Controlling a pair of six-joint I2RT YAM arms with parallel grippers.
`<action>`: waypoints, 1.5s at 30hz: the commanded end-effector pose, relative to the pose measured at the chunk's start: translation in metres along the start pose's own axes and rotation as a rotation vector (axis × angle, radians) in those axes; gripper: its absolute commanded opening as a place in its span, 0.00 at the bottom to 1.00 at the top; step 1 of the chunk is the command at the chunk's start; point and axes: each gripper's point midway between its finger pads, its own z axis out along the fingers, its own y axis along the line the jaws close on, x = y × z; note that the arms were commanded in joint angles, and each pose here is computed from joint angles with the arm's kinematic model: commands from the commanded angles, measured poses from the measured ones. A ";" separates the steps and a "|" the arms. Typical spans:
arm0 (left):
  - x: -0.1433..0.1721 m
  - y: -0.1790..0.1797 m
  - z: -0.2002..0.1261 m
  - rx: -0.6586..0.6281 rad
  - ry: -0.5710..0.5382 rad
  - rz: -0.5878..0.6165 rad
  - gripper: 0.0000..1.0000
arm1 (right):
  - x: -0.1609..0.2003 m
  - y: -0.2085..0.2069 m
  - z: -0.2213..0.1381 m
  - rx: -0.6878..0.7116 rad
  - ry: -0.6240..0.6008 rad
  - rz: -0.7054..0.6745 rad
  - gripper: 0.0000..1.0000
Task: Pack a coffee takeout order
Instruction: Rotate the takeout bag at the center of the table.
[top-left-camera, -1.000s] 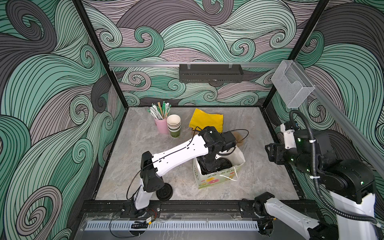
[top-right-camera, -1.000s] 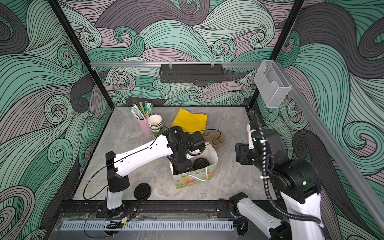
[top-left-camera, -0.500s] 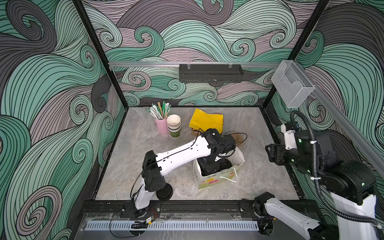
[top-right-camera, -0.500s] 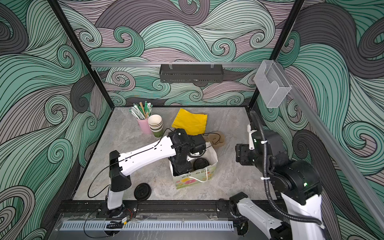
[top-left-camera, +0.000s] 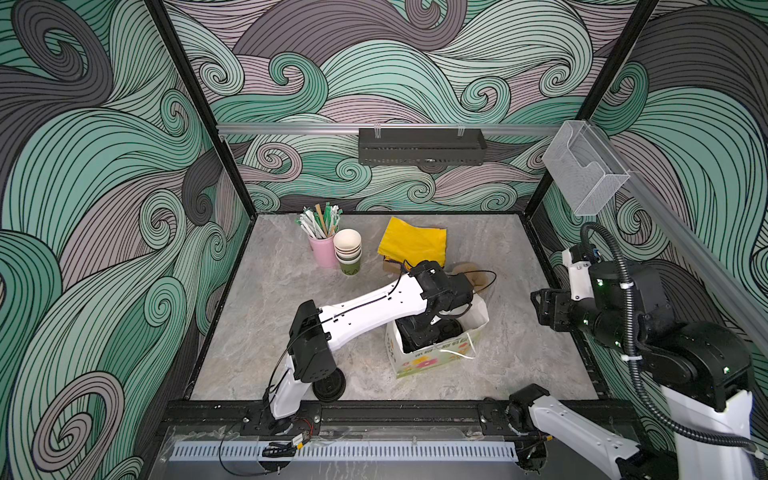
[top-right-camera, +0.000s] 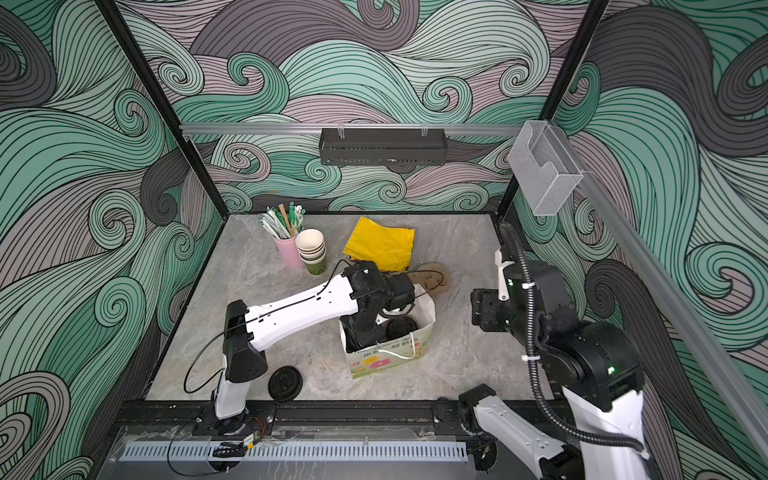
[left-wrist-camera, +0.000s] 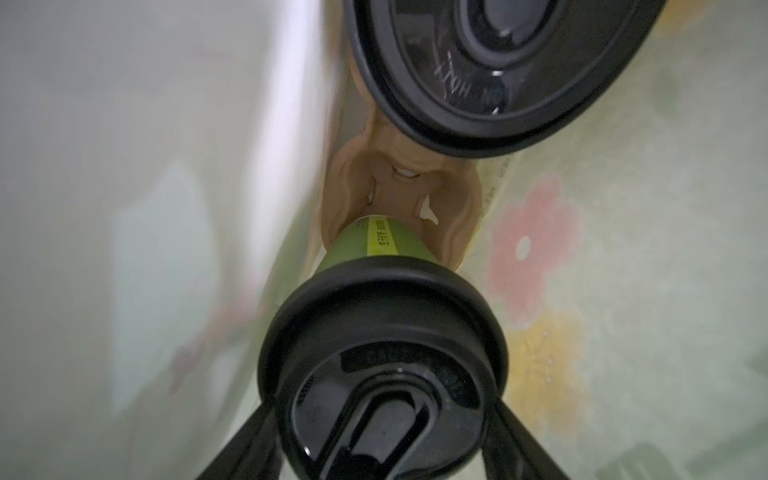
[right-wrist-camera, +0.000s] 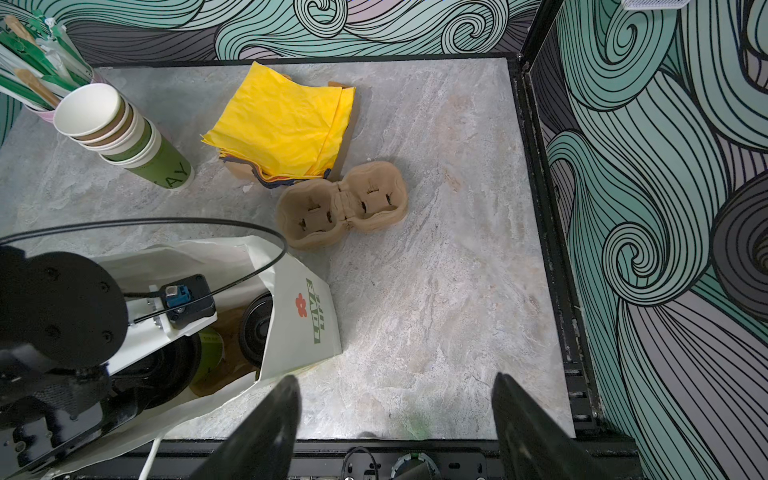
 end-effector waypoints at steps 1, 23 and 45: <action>0.041 0.005 0.003 -0.048 0.198 0.008 0.37 | 0.004 -0.005 0.000 0.022 0.010 0.010 0.74; 0.036 0.011 0.010 -0.099 0.195 -0.028 0.35 | 0.008 -0.006 0.001 0.024 0.014 0.014 0.75; 0.018 0.003 0.002 -0.039 0.061 -0.104 0.34 | 0.011 -0.005 0.001 0.018 0.020 0.024 0.75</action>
